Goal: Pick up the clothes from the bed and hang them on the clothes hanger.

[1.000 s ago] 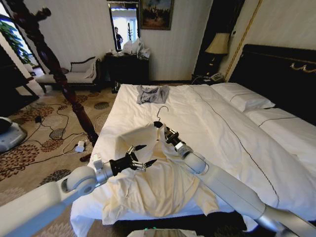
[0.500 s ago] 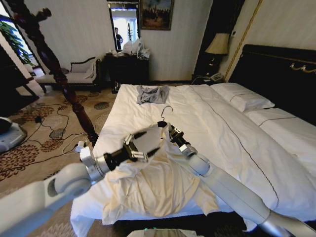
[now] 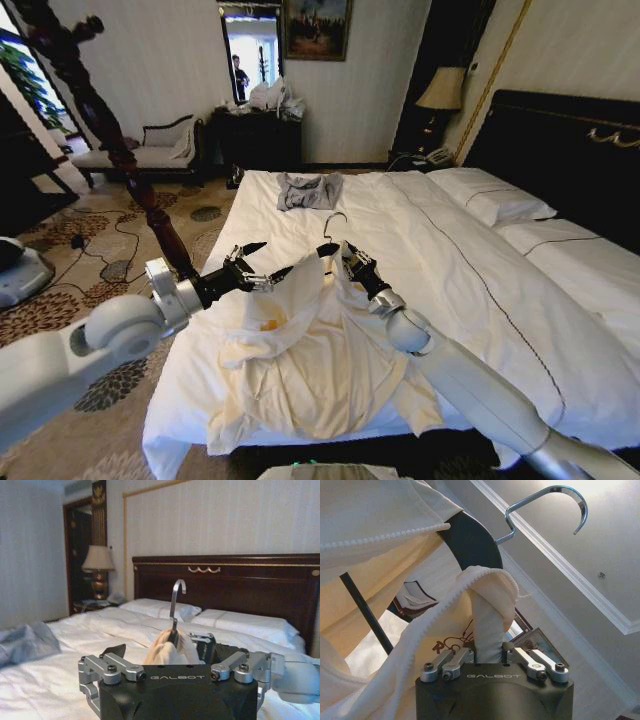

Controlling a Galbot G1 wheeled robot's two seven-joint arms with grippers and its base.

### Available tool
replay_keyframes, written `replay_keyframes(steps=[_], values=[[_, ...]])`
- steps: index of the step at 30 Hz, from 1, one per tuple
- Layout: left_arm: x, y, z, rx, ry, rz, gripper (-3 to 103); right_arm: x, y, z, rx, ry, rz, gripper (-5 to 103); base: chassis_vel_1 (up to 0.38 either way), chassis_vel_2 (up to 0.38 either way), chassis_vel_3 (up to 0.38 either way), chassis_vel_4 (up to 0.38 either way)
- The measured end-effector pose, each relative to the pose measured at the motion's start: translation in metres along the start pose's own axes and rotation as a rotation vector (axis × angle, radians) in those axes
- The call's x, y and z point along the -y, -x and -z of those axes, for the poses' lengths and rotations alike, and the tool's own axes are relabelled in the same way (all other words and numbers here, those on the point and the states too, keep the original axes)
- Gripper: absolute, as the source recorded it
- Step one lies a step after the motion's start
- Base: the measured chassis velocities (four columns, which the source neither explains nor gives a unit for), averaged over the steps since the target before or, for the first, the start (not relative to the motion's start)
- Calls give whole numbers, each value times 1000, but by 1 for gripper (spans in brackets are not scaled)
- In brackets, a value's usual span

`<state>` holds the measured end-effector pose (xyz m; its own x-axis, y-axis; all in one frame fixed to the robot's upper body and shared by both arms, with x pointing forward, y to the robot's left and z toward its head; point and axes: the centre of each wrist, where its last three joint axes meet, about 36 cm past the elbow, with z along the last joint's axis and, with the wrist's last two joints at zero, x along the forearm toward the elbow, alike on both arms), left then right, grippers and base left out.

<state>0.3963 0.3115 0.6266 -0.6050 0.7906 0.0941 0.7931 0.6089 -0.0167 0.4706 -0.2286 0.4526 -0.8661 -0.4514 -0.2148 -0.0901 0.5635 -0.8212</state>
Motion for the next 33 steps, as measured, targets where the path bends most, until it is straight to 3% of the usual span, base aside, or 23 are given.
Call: replay_keyframes(steps=[6, 10, 17, 21, 33], values=[[-5, -5, -16, -94, -66, -22, 100, -3, 13, 4, 37, 3, 0, 23, 0, 0, 0, 0], [-13, -4, -24, -114, -80, 2, 100, -3, 15, 5, 46, 3, 1, 23, 0, 0, 0, 0], [-30, -7, -28, -146, -62, 38, 100, 0, 13, 3, 65, -23, 1, 23, 0, 0, 0, 0], [-36, -7, -31, -172, -7, 31, 100, 1, 16, 5, 90, -47, 1, 23, 0, 0, 0, 0], [-44, 3, -46, -220, 10, 4, 100, -6, 14, 6, 113, -71, 12, 23, 0, 0, 0, 0]])
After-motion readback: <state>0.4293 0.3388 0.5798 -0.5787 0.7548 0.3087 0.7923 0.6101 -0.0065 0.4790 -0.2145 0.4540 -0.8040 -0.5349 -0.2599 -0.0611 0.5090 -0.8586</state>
